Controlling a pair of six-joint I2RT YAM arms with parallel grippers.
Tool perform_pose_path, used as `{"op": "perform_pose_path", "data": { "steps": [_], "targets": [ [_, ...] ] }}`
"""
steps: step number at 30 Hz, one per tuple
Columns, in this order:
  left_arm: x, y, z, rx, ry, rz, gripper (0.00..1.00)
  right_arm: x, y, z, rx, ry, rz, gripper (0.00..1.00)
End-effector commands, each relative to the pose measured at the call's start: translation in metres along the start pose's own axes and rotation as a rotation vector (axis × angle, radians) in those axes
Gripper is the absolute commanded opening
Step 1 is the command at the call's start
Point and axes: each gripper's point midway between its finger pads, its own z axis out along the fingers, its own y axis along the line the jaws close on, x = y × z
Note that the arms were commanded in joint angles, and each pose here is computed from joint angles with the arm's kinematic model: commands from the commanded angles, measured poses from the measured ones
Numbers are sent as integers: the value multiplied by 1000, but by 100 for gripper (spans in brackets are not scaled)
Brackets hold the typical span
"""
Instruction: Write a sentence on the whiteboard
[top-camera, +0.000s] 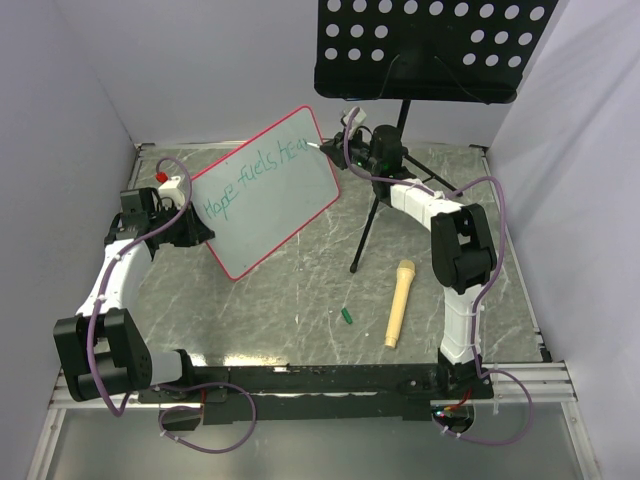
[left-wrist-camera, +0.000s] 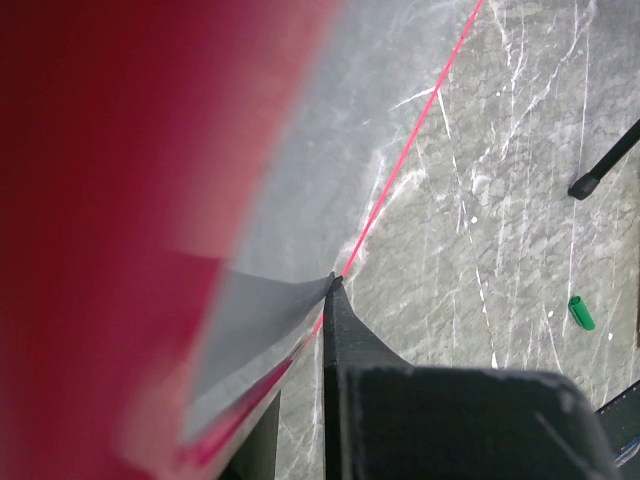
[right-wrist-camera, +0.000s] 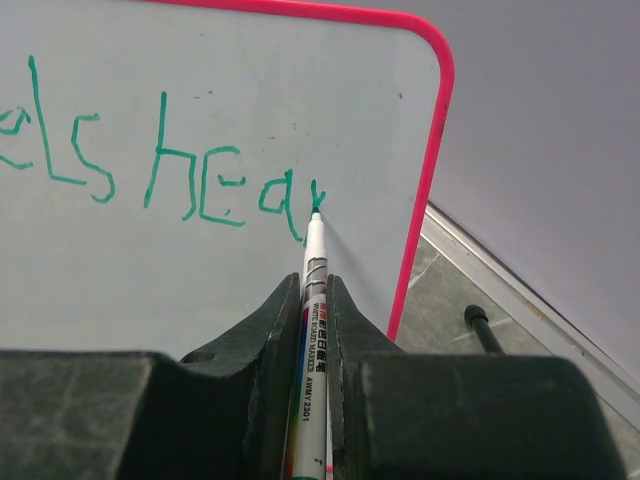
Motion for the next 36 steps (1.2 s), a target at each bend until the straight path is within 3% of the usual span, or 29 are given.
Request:
{"op": "perform_pose_path", "data": {
  "steps": [1, 28, 36],
  "targets": [
    [87, 75, -12, -345, 346, 134, 1, -21, -2, 5, 13, -44, -18, 0],
    [88, 75, -12, -346, 345, 134, 1, -23, -16, 15, 53, -41, 11, 0],
    [88, 75, -11, -344, 344, 134, 1, -43, -8, -4, 34, -107, 10, 0]
  ]
}}
